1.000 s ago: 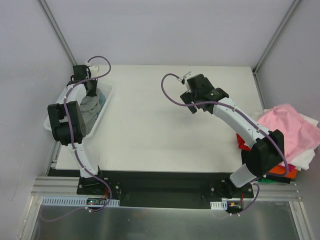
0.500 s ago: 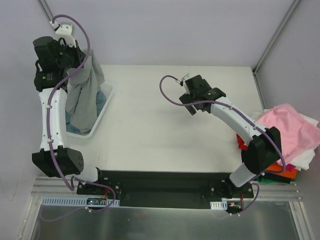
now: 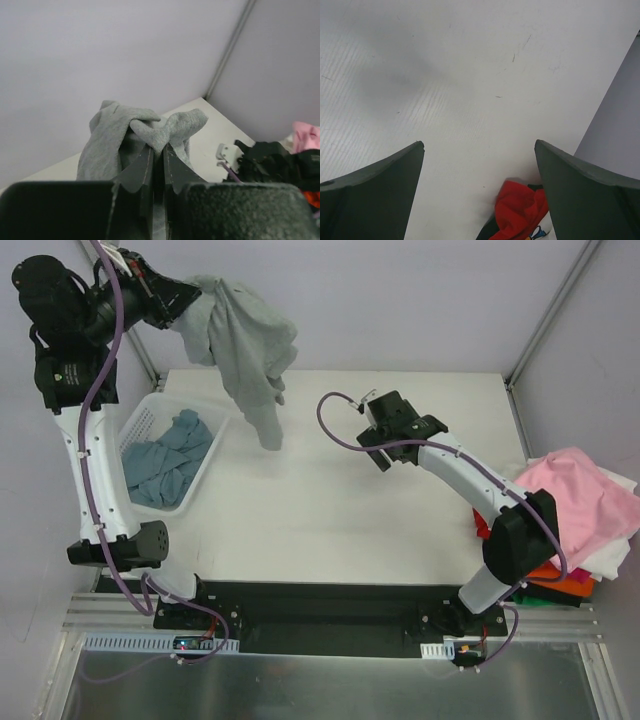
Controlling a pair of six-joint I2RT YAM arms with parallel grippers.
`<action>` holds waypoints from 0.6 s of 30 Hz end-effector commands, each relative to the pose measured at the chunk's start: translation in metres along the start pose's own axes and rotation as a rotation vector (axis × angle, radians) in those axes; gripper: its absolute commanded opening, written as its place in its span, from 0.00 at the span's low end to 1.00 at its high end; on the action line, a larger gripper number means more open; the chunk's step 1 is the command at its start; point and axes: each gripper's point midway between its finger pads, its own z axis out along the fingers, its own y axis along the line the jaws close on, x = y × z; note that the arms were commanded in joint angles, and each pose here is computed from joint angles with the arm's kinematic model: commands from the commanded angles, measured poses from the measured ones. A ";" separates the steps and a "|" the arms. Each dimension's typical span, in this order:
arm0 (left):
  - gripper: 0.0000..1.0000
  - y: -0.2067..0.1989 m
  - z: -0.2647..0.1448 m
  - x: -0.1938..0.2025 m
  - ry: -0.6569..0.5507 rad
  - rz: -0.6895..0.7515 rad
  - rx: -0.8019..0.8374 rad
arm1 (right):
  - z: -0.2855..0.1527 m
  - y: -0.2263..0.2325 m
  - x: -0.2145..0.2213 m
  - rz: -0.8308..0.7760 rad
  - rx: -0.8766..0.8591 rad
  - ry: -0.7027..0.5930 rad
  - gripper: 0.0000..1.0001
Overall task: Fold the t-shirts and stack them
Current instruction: Move the tshirt to the center of the board
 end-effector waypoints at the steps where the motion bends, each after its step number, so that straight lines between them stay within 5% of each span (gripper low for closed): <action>1: 0.00 -0.065 -0.002 0.008 0.036 0.028 0.232 | -0.005 -0.005 -0.013 0.031 0.018 -0.034 0.97; 10: 0.00 -0.031 0.036 0.131 0.271 -0.055 0.144 | -0.017 -0.044 -0.015 0.104 0.144 -0.066 0.97; 18: 0.00 -0.055 0.068 0.157 0.328 0.002 0.215 | -0.024 -0.087 0.002 0.247 0.214 -0.059 0.97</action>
